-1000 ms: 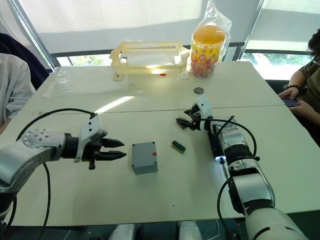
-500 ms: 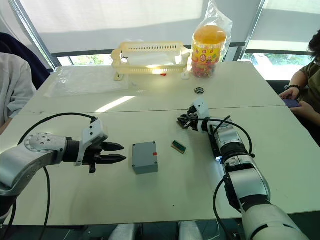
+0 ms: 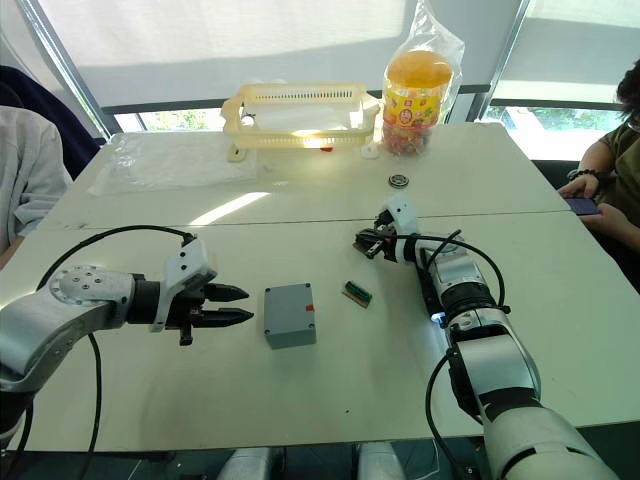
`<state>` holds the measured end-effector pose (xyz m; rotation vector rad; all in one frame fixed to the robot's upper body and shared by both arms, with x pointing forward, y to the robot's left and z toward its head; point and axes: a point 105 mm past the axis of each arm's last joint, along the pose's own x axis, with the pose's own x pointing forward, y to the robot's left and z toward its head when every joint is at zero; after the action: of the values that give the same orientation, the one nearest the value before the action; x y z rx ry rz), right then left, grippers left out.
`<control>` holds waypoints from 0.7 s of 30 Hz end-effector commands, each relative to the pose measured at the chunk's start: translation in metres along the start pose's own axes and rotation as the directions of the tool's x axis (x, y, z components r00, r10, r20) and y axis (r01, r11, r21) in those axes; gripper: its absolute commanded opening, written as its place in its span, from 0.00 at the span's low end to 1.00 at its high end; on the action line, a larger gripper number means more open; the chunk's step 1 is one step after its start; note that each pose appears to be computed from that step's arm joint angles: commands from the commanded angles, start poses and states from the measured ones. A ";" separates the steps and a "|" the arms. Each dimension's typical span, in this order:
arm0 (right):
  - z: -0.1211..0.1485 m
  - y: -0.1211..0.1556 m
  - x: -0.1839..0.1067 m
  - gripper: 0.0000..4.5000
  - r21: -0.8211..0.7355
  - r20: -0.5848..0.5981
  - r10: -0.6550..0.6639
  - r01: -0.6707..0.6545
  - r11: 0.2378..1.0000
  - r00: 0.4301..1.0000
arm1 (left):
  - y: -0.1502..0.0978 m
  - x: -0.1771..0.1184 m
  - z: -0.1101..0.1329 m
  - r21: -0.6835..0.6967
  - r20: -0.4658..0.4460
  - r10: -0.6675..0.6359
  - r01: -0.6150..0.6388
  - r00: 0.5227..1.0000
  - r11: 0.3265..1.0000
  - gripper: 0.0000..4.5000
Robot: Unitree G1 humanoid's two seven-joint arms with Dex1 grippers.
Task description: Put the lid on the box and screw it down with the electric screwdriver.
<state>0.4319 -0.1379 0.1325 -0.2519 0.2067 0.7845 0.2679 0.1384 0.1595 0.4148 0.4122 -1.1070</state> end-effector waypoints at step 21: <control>-0.004 0.021 -0.014 0.02 0.027 -0.005 0.070 -0.069 0.997 0.998 | -0.003 0.004 0.001 0.041 0.007 -0.012 0.012 1.000 0.999 0.42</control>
<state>0.4056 -0.1358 0.1145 -0.1882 0.2819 0.8448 0.2671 0.1357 0.1507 0.4238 0.4259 -1.1244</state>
